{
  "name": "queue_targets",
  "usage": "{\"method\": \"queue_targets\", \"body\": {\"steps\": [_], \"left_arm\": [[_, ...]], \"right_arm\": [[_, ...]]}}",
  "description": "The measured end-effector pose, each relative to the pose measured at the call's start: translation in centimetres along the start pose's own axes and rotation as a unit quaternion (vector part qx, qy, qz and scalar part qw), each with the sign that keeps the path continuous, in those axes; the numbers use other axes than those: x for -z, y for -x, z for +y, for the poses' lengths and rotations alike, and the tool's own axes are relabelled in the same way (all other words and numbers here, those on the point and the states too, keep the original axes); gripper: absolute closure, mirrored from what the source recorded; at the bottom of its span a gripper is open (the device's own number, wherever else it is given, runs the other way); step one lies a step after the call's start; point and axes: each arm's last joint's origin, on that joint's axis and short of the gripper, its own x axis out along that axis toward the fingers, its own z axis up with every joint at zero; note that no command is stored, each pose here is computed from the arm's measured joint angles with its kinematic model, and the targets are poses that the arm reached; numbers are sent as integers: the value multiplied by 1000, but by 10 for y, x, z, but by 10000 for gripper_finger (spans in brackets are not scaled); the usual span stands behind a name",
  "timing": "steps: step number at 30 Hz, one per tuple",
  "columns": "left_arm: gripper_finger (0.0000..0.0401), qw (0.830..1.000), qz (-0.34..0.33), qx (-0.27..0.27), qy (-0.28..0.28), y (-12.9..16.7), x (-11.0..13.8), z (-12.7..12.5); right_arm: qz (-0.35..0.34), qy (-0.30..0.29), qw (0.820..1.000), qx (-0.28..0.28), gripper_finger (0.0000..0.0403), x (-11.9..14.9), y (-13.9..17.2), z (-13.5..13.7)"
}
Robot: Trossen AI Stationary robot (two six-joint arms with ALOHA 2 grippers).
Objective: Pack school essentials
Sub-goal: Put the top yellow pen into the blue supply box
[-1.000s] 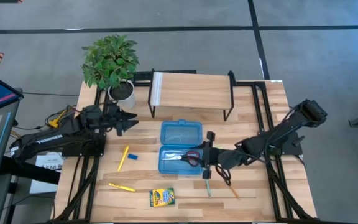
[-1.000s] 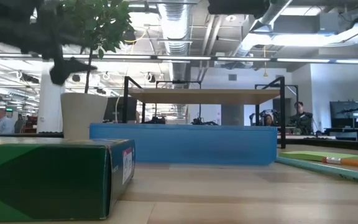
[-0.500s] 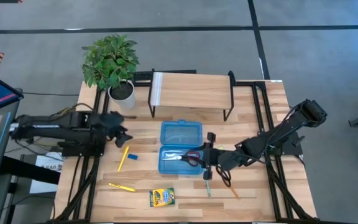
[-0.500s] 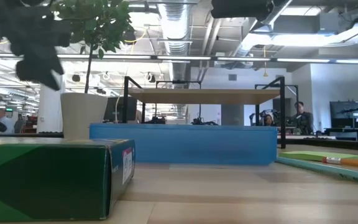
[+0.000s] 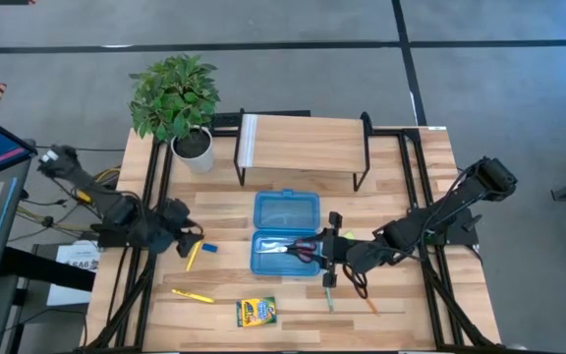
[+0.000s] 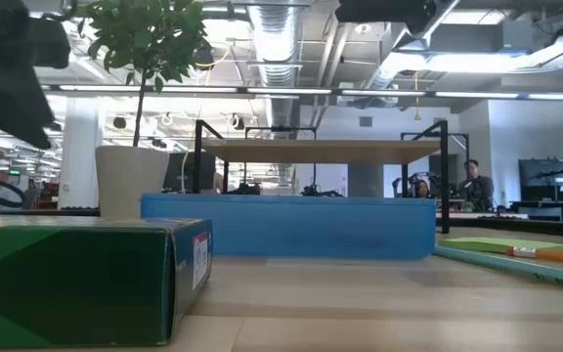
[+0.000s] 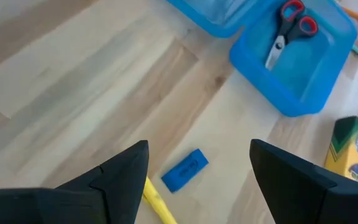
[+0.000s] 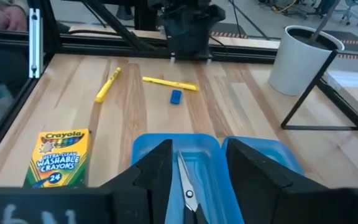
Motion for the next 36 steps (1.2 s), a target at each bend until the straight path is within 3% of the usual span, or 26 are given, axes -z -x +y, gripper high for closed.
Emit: {"method": "queue_targets", "body": {"steps": [4, 11, 22, 31, 36], "left_arm": [[134, 1000, 19, -12, -2, -3, 11, -6], [134, 996, 37, -86, 5, -17, 26, -9], [134, 976, 116, -185, 5, -42, 44, -12], [134, 977, 131, -166, -2, -56, 51, -23], [137, 969, 142, -199, -16, -65, 58, -22]], "right_arm": [[-10, -8, 1000, -2, 231, -2, 0, 1], [-10, -8, 1000, -1, 232, -2, 0, 0], [-10, -3, 1000, 3, 235, -3, -1, -2], [-10, 6, 1000, 4, 239, -3, -1, -2], [-10, 5, 1000, 4, 241, -3, -1, -2]]}}
